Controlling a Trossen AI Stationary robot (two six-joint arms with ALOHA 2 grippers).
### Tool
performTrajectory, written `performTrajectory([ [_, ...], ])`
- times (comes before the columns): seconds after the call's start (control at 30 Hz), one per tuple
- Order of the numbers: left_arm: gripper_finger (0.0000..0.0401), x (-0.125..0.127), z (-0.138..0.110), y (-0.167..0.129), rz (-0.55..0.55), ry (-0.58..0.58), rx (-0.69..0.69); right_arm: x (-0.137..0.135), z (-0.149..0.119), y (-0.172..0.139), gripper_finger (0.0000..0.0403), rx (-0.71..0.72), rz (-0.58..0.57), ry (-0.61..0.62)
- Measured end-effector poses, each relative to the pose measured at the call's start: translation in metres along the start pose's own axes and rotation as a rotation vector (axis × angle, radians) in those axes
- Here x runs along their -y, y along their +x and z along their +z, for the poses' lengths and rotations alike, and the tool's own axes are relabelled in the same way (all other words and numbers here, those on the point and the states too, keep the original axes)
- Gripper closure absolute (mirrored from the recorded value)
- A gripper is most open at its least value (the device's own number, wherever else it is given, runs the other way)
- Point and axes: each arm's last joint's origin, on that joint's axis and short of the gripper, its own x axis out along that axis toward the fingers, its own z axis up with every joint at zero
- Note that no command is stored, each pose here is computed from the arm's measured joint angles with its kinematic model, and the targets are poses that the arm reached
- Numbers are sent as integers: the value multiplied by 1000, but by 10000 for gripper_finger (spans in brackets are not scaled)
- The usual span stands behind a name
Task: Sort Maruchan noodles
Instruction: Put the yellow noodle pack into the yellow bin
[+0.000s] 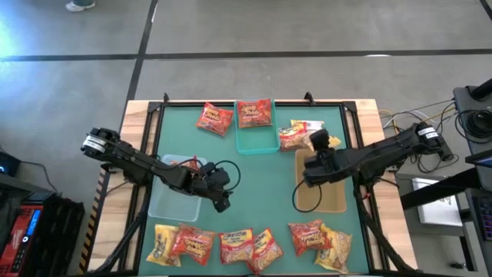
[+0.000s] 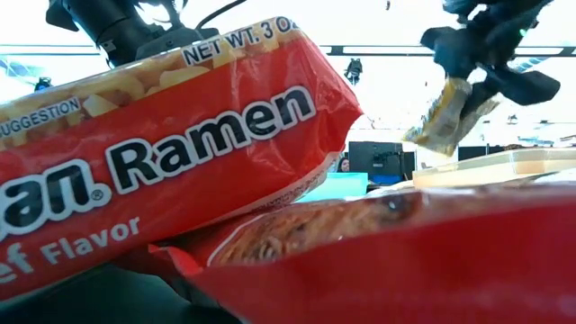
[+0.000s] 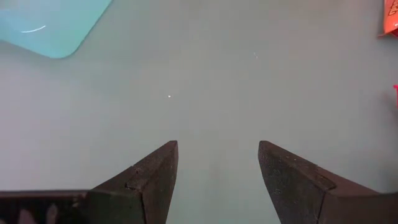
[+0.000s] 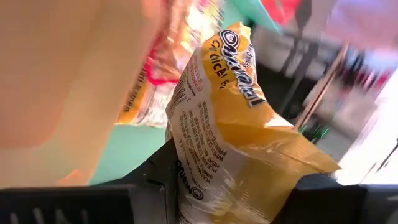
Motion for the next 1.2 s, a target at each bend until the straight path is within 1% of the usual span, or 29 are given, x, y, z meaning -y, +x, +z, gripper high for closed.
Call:
performTrajectory([
  [0.03, 194, 0, 0, 0, 0, -3, 0, 4, 0, -4, 273, 2, 1, 88],
  [0.1, 194, 0, 0, 0, 0, -7, 0, 13, 2, -12, 273, 29, 31, 332],
  [0.17, 194, 0, 0, 0, -1, -8, 2, 21, 4, -20, 273, 55, 107, 616],
  [0.23, 194, 0, 0, 0, -2, -5, 2, 30, 6, -30, 273, 68, 195, 855],
  [0.4, 194, 0, 0, 0, -3, 38, 4, 51, 6, -53, 273, 81, 383, 1257],
  [0.53, 194, 0, 0, 0, -3, 56, 2, 61, 6, -66, 273, 31, 540, 1542],
  [0.6, 194, 0, 0, 0, -4, 81, 1, 62, 6, -69, 273, -20, 618, 1639],
  [0.67, 194, 0, 0, 0, -4, 115, 0, 61, 6, -69, 273, -66, 663, 1684],
  [0.93, 194, -1, 1, 1, -10, 309, -6, 44, 8, -57, 273, -259, 674, 1874],
  [1.07, 194, 0, 7, 1, 10, 440, 66, 40, 8, -55, 273, -361, 695, 2005],
  [1.2, 194, 0, 15, 2, 0, 588, 124, 35, 8, -50, 273, -443, 655, 2157],
])
